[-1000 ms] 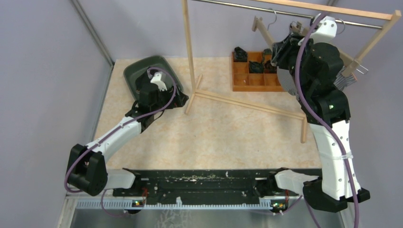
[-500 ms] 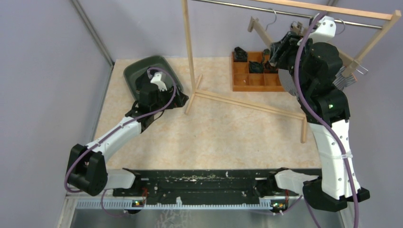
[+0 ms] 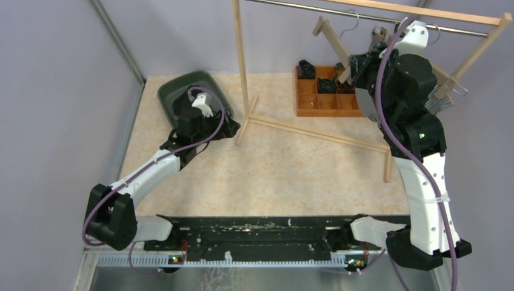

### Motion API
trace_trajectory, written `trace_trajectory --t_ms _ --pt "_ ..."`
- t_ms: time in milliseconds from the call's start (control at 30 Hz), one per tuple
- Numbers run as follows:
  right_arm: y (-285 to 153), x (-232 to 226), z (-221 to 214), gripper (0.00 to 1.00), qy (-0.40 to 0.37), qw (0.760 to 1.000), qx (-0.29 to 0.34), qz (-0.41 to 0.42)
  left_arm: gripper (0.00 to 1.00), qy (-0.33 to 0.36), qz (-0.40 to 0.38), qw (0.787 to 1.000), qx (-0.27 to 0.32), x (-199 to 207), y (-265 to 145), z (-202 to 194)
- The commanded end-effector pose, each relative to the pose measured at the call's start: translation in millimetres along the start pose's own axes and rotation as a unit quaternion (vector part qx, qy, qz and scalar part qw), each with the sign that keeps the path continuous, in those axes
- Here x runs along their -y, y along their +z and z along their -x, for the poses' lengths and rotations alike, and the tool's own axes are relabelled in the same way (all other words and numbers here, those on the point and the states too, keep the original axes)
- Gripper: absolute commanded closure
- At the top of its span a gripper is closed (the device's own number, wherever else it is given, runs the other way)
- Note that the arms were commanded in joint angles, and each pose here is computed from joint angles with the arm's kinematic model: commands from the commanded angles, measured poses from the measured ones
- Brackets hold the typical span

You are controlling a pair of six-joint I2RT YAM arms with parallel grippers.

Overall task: Clip the underwear to the hanger
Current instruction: Pick up the hanger from the clothesline.

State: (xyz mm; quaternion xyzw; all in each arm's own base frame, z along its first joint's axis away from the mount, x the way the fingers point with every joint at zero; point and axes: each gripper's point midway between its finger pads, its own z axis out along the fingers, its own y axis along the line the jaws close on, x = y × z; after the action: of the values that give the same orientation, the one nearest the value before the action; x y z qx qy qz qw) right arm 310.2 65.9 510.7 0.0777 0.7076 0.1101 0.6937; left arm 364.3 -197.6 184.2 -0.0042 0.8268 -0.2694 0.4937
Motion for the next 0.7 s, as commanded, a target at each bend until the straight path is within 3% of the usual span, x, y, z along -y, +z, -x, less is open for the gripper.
trace_trajectory --t_ms 0,367,667 --pt "-4.9 -3.2 14.0 1.0 0.009 1.0 0.023 0.004 0.0 0.0 0.001 1.0 0.016 -1.3 -4.2 8.2" --pt "-4.6 -3.7 12.6 1.0 0.013 1.0 0.026 0.006 0.0 0.0 0.0 1.0 0.018 -0.4 -4.2 10.1" --pt "-6.7 -8.9 34.6 1.0 0.029 0.997 0.07 0.018 0.0 0.004 -0.003 1.0 0.024 4.7 -3.3 20.5"
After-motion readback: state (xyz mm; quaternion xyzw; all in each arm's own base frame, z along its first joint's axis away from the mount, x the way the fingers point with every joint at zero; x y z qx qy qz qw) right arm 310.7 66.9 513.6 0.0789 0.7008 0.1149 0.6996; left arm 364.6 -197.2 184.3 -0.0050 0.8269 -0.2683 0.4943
